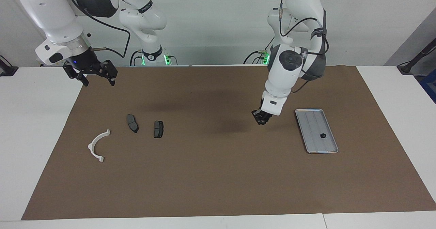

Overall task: Place bearing gear from tray to pile
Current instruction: 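Carry the gear to the table center and release it with the left gripper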

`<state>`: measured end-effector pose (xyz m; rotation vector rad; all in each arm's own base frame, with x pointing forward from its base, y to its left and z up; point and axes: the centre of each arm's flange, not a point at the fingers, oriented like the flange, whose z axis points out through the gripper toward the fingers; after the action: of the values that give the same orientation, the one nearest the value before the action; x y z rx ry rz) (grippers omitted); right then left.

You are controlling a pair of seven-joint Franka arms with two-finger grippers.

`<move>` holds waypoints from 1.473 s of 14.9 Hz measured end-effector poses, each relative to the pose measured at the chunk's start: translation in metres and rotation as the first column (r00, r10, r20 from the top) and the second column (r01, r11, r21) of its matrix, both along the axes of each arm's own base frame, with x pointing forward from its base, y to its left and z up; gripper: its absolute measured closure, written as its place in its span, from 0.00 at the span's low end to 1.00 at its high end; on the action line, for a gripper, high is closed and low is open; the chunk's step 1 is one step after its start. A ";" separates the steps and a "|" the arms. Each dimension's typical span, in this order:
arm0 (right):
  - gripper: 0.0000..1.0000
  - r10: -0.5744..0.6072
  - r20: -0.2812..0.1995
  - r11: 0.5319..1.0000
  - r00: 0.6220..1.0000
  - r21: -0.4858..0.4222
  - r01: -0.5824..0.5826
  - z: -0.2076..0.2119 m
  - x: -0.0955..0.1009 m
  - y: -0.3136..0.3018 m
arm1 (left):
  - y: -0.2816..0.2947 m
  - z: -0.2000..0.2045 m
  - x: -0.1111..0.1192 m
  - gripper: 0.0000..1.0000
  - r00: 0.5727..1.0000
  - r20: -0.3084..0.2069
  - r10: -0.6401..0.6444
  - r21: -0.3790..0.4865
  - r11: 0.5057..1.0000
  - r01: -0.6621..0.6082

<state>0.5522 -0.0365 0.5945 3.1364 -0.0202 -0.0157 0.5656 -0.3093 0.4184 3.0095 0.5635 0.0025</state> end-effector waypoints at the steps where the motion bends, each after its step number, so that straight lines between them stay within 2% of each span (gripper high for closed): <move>1: 0.00 -0.001 0.000 1.000 1.000 0.000 0.001 0.000 0.000 -0.001 | -0.023 -0.001 -0.007 0.65 1.000 -0.003 0.024 -0.004 1.000 -0.024; 5: 0.00 -0.002 0.003 1.000 1.000 0.000 0.002 -0.001 0.000 -0.005 | -0.113 -0.033 -0.032 0.65 0.995 -0.036 0.097 0.003 0.995 -0.097; 9: 0.00 -0.005 0.028 1.000 1.000 -0.002 0.005 -0.006 0.003 -0.008 | -0.164 -0.049 -0.047 0.65 0.988 -0.041 0.148 -0.002 0.989 -0.148; 17: 0.00 -0.002 0.028 1.000 1.000 -0.002 0.002 -0.026 0.005 -0.007 | -0.152 -0.083 -0.043 0.65 0.983 -0.025 0.184 -0.006 0.983 -0.184; 22: 0.00 0.001 0.023 1.000 1.000 -0.002 -0.001 -0.031 0.005 -0.005 | -0.154 -0.097 -0.044 0.65 0.983 -0.033 0.182 0.003 0.983 -0.182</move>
<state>0.5572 -0.0419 0.5630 3.1349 -0.0184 0.0198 0.5216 -0.4629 0.3217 2.9508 0.8391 -0.0364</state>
